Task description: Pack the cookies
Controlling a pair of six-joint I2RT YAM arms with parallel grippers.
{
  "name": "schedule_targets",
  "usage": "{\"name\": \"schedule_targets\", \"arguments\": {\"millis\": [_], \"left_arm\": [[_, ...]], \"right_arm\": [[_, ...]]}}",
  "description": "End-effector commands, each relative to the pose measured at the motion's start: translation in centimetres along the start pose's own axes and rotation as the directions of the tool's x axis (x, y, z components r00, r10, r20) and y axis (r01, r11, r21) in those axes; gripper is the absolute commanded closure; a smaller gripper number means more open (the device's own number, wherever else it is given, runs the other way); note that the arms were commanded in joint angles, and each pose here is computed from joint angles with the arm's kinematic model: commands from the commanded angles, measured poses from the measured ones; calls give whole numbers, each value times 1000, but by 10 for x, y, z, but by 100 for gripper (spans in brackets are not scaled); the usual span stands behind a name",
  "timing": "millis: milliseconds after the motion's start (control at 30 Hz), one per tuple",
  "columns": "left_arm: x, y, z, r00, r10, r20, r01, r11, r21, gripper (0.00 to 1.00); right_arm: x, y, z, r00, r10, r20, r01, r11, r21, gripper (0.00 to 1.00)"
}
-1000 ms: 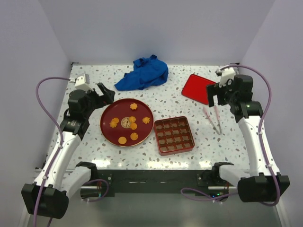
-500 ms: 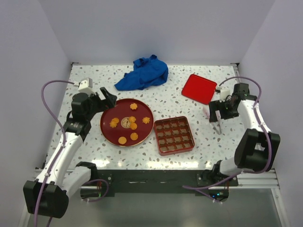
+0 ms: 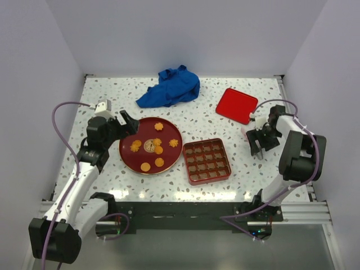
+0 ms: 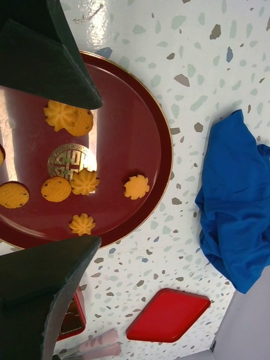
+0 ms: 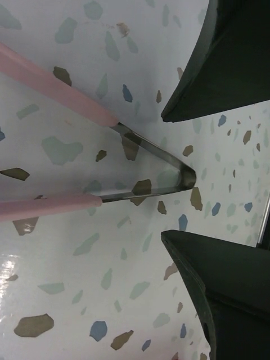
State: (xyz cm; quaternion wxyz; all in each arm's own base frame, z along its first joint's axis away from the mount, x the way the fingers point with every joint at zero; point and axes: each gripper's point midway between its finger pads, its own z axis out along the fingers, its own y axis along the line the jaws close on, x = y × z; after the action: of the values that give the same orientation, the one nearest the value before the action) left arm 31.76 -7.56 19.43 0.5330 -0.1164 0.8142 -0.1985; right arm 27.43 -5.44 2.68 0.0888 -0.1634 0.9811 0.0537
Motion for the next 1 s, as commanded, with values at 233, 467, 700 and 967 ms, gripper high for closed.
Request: {"name": "schedule_targets", "arguments": {"millis": [233,467,700,967], "left_arm": [[-10,-8,2,998,-28,47,26,999,41,1],[-12,-10,0,998,-32,51,29,998,50,1],[-13,-43,-4,996,-78,31,69,972,225,4],[-7,-114,-19,992,-115,-48,121,809,575,10]], "right_arm": [[-32,-17,17,997,8,74,-15,995,98,29],[-31,-11,28,998,11,57,-18,993,116,41],[-26,-6,22,998,-7,57,1,994,108,64],[-35,13,-31,980,-105,167,93,992,83,73]]}}
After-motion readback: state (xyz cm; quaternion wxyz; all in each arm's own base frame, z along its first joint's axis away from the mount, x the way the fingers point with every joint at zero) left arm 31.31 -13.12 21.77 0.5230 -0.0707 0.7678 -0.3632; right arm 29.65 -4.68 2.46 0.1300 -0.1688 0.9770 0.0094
